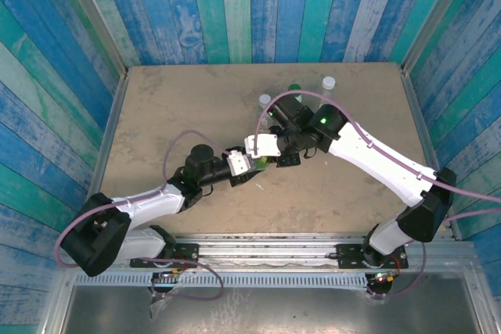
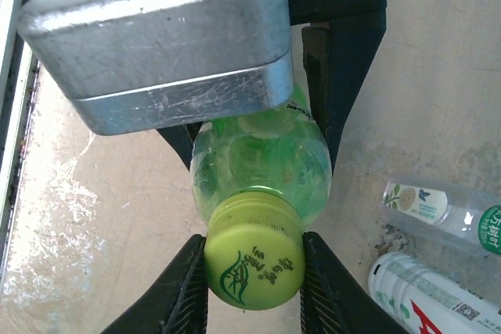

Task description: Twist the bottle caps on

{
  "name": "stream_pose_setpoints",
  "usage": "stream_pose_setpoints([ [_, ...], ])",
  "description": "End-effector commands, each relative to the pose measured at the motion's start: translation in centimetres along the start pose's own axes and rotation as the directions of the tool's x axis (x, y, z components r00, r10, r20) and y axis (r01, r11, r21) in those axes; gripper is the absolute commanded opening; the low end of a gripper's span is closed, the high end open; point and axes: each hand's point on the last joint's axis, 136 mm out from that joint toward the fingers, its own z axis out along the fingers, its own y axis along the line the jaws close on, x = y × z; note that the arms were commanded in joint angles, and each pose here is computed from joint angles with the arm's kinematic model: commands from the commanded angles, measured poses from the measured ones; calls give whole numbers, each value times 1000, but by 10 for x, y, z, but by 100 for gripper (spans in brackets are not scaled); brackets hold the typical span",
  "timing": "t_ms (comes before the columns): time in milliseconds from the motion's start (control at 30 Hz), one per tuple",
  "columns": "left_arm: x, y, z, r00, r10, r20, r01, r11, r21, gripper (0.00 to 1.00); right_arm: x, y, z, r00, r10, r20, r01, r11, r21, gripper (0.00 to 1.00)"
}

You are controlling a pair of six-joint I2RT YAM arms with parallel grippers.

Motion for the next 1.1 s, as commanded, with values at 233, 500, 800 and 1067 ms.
stream_pose_setpoints([
  [233, -5, 6, 4, 1000, 15, 11, -15, 1000, -13, 59, -23, -11, 5, 360, 911, 199, -920, 382, -85, 0],
  [500, -8, 4, 4, 1000, 14, 26, -14, 1000, -2, 59, -10, 7, -14, 560, 811, 170, -823, 568, 3, 31],
  [800, -10, 2, 3, 999, 16, 33, -16, 1000, 5, 59, -14, 27, -44, 962, 175, 210, -197, 976, 88, 53],
  [1067, -10, 3, 2, 999, 20, 32, -20, 1000, 3, 59, -9, 10, -27, 998, 39, 50, -42, 997, 68, 47],
])
